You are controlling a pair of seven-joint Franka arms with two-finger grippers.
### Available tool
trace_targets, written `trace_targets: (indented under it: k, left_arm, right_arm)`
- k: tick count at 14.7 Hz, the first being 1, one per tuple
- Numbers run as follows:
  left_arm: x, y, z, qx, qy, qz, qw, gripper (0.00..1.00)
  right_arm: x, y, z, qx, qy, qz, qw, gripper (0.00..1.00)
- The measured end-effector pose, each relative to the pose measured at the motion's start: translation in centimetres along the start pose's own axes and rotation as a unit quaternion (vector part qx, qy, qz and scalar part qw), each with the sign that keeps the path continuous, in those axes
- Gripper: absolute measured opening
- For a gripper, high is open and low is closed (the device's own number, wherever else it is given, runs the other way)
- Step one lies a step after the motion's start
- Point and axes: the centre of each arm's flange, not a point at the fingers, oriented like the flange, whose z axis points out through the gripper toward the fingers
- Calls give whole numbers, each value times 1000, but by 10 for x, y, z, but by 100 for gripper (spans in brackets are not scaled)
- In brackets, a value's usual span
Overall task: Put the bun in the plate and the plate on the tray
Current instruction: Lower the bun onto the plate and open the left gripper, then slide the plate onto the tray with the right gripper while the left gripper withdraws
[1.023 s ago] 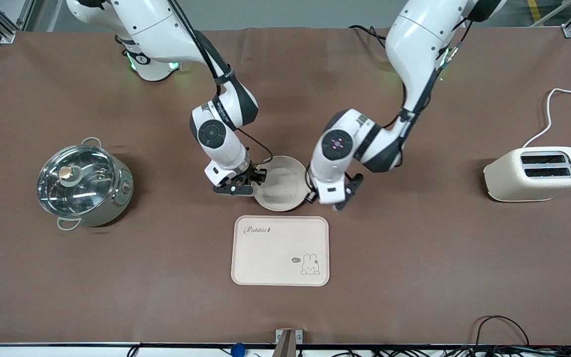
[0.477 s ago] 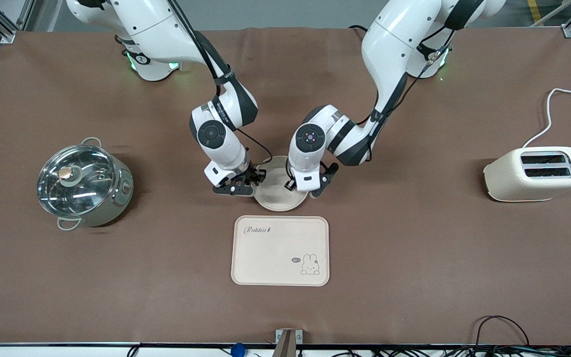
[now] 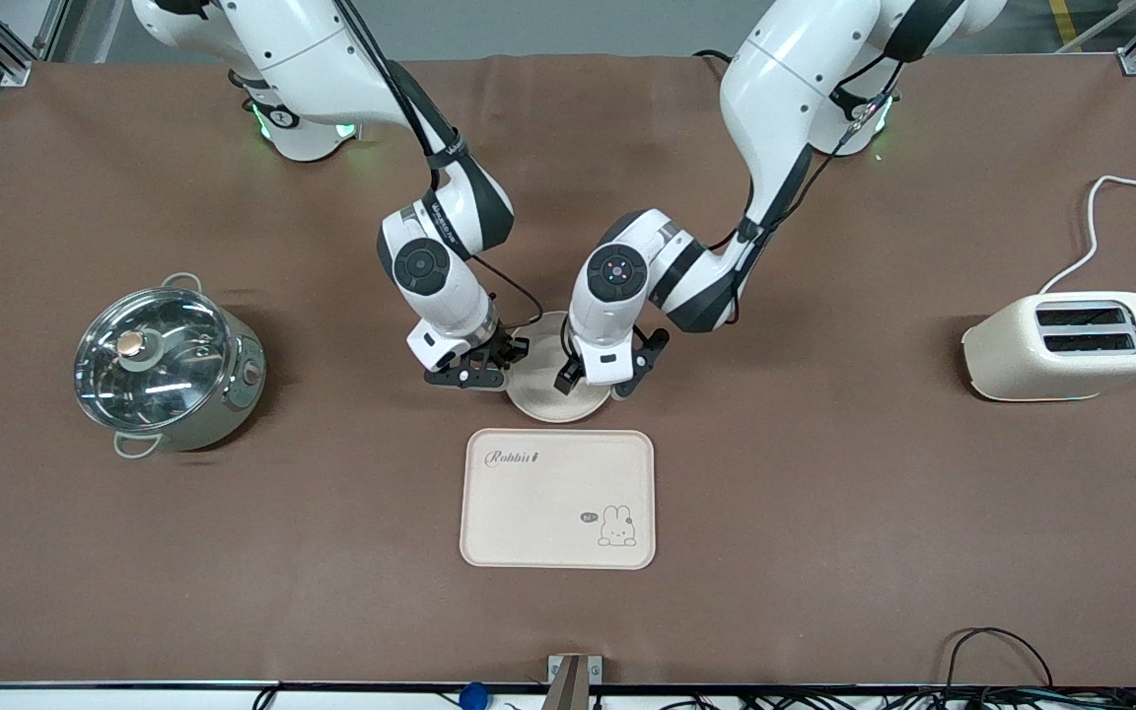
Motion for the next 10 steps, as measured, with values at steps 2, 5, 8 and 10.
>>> trace_targets:
  k: [2, 5, 8, 10]
  left_arm:
    - [10, 8, -44, 4, 5, 7, 1000, 100]
    - [57, 12, -124, 9, 13, 50, 999, 100]
    - [138, -2, -198, 12, 23, 113, 993, 100]
    - [184, -17, -242, 13, 50, 168, 985, 100]
  right_arm:
    - [0, 0, 0, 0, 0, 0, 1000, 4]
    - [2, 0, -2, 2, 2, 1, 1000, 4]
    - [9, -5, -17, 17, 8, 14, 1000, 4]
    - [17, -14, -34, 28, 4, 22, 999, 4]
